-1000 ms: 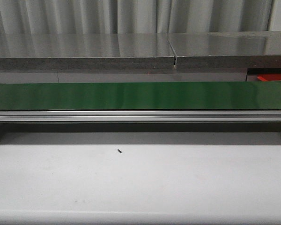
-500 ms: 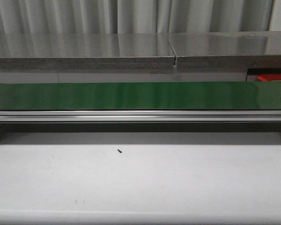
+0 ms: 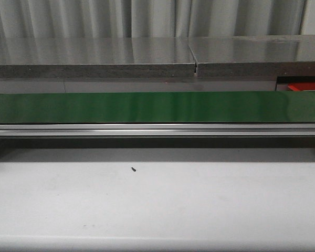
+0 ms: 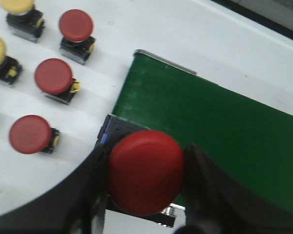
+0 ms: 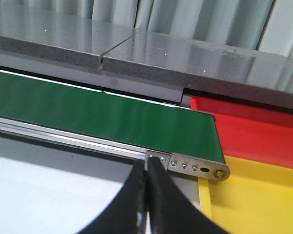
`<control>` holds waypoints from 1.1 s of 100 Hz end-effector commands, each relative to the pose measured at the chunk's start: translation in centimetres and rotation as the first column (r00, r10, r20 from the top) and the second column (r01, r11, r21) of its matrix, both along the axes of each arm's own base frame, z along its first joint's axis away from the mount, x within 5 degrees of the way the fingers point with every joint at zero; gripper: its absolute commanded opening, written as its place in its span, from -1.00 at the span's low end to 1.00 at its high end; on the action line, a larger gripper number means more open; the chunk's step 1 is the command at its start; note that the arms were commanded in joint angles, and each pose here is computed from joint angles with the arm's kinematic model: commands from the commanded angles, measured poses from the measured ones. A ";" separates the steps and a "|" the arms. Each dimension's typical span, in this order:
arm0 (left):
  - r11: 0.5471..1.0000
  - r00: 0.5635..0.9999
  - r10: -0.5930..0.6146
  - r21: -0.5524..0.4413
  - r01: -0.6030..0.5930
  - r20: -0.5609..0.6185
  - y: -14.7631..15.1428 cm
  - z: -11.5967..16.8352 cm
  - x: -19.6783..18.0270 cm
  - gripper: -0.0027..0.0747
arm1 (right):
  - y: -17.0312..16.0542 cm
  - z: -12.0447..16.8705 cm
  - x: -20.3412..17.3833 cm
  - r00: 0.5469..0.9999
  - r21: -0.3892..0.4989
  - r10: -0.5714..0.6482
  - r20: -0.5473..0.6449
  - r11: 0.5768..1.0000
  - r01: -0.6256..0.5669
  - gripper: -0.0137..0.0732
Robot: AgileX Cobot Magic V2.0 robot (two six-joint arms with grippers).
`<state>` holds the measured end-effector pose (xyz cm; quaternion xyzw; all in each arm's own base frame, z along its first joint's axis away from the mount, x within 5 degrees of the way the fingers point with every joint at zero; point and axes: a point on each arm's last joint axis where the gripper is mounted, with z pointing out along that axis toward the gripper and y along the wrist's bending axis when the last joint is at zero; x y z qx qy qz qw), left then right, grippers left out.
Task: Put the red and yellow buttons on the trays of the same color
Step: 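Grasp a red-capped button with the left gripper, then place the red-capped button on the belt and open the left gripper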
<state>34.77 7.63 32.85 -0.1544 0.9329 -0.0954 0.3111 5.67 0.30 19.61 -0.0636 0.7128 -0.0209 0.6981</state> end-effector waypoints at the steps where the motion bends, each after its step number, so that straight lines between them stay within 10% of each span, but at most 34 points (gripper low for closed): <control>1: 1.000 0.997 -0.028 -0.003 0.028 0.069 -1.1 1.7 0.7 -0.98 | 0.0 0.8 -0.1 0.996 0.003 0.004 0.093 1.000 -0.004 -0.84; 66: 0.993 0.995 -0.094 -0.070 0.090 -0.046 -3.2 -3.4 4.6 -0.93 | 0.0 0.8 -0.1 0.996 0.003 0.004 0.093 1.000 -0.004 -0.84; 97: 0.987 0.989 -0.146 -0.063 0.145 -0.014 -3.4 -1.0 4.8 0.50 | 0.0 0.8 -0.1 0.996 0.003 0.004 0.093 1.000 -0.004 -0.84; 110: 0.984 0.986 -0.166 -0.063 0.165 -0.009 -3.5 0.4 4.8 0.71 | 0.0 0.8 -0.1 0.996 0.003 0.004 0.093 1.000 -0.004 -0.84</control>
